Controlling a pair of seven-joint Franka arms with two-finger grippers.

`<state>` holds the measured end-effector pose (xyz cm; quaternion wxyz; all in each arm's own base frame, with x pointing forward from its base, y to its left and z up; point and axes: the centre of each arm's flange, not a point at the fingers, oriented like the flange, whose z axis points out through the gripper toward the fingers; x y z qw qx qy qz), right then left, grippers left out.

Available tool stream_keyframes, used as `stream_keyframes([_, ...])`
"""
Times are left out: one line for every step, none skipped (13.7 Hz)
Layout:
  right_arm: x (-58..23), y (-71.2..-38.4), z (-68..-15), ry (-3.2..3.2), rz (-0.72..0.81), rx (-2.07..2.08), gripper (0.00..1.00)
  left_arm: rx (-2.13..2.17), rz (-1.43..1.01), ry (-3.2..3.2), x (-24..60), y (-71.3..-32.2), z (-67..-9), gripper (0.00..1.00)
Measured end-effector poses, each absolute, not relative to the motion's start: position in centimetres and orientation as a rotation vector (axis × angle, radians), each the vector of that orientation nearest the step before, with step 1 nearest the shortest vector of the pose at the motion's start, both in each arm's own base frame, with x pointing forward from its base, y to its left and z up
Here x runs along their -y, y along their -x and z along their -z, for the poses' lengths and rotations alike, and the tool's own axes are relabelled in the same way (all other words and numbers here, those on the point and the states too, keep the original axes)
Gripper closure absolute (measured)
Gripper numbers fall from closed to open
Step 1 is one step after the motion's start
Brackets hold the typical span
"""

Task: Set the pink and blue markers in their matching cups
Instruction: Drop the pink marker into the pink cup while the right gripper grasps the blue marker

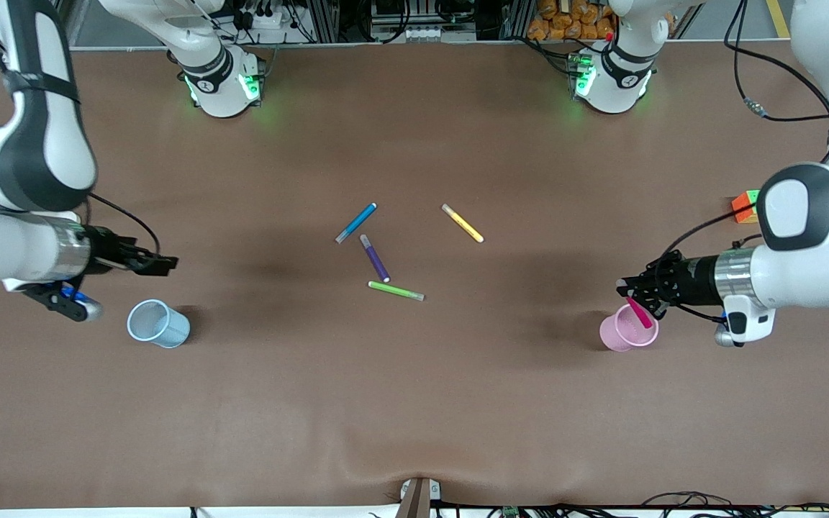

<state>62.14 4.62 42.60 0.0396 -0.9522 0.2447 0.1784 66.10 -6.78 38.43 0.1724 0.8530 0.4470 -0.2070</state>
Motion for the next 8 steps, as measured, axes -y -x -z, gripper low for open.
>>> stream_keyframes([-6.0,-62.1,-41.9,2.911,-0.554,-0.83,0.0,-1.261,0.61,-2.406,6.1,-66.3,-37.3,0.83])
stream_keyframes([-7.7,-61.9,-41.5,2.906,-0.554,-0.903,0.0,-1.253,0.627,-2.394,5.5,-66.4,-36.4,0.83])
stream_keyframes([-9.6,-61.7,-41.2,2.904,-0.545,-0.958,0.0,-1.245,0.646,-2.375,4.7,-66.5,-35.5,0.83])
stream_keyframes([-11.7,-61.4,-40.8,2.906,-0.533,-0.988,0.0,-1.233,0.67,-2.355,4.0,-66.5,-34.7,0.83])
stream_keyframes([-13.7,-61.0,-40.0,2.91,-0.519,-1.012,0.0,-1.225,0.693,-2.335,3.5,-66.5,-34.0,0.83])
stream_keyframes([-15.6,-60.5,-38.9,2.909,-0.503,-1.047,0.0,-1.225,0.712,-2.317,3.0,-66.5,-33.2,0.83])
stream_keyframes([-17.4,-59.8,-37.6,2.907,-0.488,-1.085,0.0,-1.228,0.728,-2.295,2.7,-66.5,-32.5,0.83])
stream_keyframes([-18.8,-59.1,-36.4,2.907,-0.476,-1.112,0.0,-1.226,0.742,-2.271,2.4,-66.6,-32.0,0.83])
